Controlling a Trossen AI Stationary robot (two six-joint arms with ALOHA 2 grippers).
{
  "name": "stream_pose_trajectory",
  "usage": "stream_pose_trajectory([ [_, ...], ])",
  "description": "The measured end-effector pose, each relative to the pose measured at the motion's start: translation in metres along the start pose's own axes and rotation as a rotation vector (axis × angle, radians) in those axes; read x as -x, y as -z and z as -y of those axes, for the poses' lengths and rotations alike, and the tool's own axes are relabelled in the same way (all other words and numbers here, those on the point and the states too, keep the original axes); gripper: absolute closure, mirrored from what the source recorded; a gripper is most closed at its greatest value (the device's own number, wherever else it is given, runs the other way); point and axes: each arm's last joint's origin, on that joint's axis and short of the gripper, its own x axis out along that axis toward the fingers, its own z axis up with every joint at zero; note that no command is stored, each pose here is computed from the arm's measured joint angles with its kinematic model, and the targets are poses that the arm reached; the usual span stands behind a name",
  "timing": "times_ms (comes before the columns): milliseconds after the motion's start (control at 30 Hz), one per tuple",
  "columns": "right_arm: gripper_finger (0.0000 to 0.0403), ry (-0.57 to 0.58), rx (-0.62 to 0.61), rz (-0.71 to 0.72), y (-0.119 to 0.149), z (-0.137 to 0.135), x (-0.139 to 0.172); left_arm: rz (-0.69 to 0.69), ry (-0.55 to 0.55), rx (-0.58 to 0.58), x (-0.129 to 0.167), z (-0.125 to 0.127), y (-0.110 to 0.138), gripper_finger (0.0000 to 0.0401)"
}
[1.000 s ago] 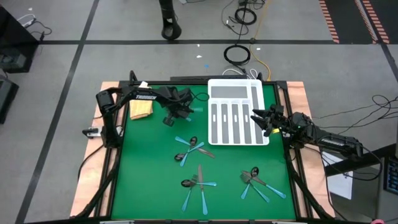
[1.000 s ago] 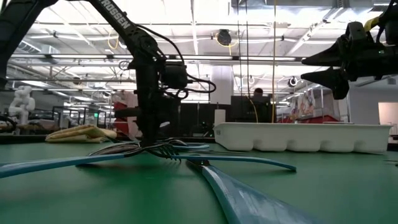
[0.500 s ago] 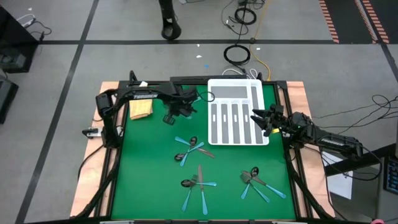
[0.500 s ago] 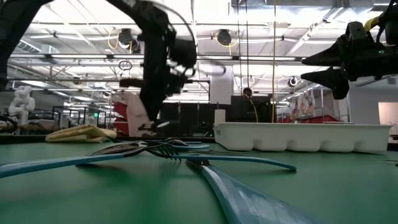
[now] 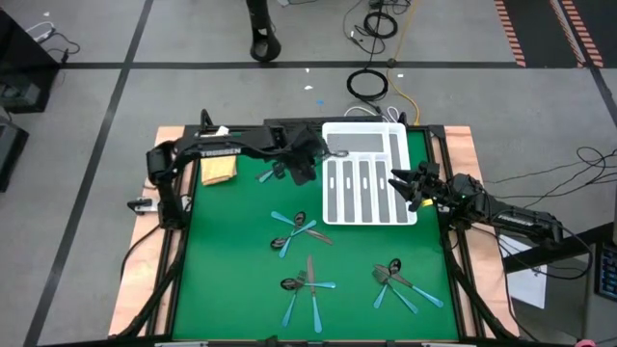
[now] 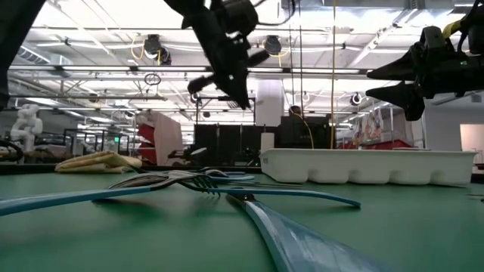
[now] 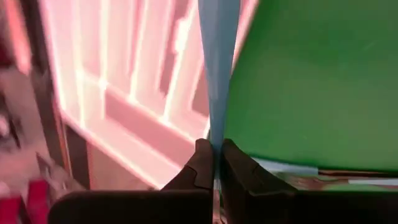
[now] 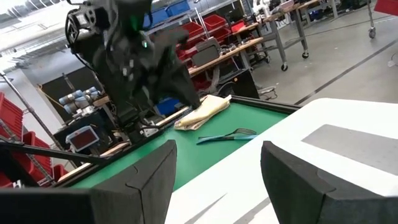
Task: Sort silverware
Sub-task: Put the blue fork into the silverware organizer
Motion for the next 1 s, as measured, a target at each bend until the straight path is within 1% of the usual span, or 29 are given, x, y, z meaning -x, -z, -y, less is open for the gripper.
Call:
stream_pose_trajectory([
  [200, 0.0183, 0.003, -0.021, -0.002, 0.0, 0.0, 0.0, 0.004, 0.06, -0.225, -0.037, 0.004, -0.015, 0.0393],
  [300, 0.0183, 0.004, -0.021, -0.003, 0.0, 0.0, 0.0, -0.008, 0.075, -0.287, -0.053, 0.006, -0.022, 0.0393],
  [367, 0.0183, 0.004, -0.021, -0.003, 0.0, 0.0, 0.0, -0.014, 0.046, -0.293, -0.059, 0.003, -0.026, 0.0393],
  [467, 0.0183, 0.005, -0.02, -0.002, 0.0, 0.0, 0.0, -0.023, -0.009, -0.295, -0.059, -0.002, -0.031, 0.0393],
  [533, 0.0184, 0.005, -0.019, -0.003, 0.0, 0.0, 0.0, -0.021, -0.009, -0.291, -0.056, -0.005, -0.033, 0.0393],
  [600, 0.0184, 0.006, -0.016, -0.003, 0.0, 0.0, 0.0, -0.013, 0.015, -0.275, -0.049, -0.009, -0.033, 0.0393],
  [667, 0.0183, 0.006, -0.003, -0.004, 0.0, 0.0, 0.0, 0.032, 0.011, -0.277, -0.042, -0.014, -0.033, 0.0393],
  [733, 0.0184, 0.006, 0.007, -0.004, 0.0, 0.0, 0.0, 0.075, -0.027, -0.272, -0.039, -0.02, -0.034, 0.0393],
  [800, 0.0184, 0.007, 0.009, -0.005, 0.0, 0.0, -0.001, 0.086, -0.037, -0.272, -0.043, -0.025, -0.035, 0.0393],
  [867, 0.0184, 0.008, 0.009, -0.005, 0.001, 0.0, -0.001, 0.092, -0.011, -0.258, -0.053, -0.027, -0.039, 0.0393],
  [1000, 0.0184, 0.009, 0.01, -0.009, 0.001, 0.0, -0.001, 0.084, 0.001, -0.251, -0.068, -0.031, -0.042, 0.0393],
])
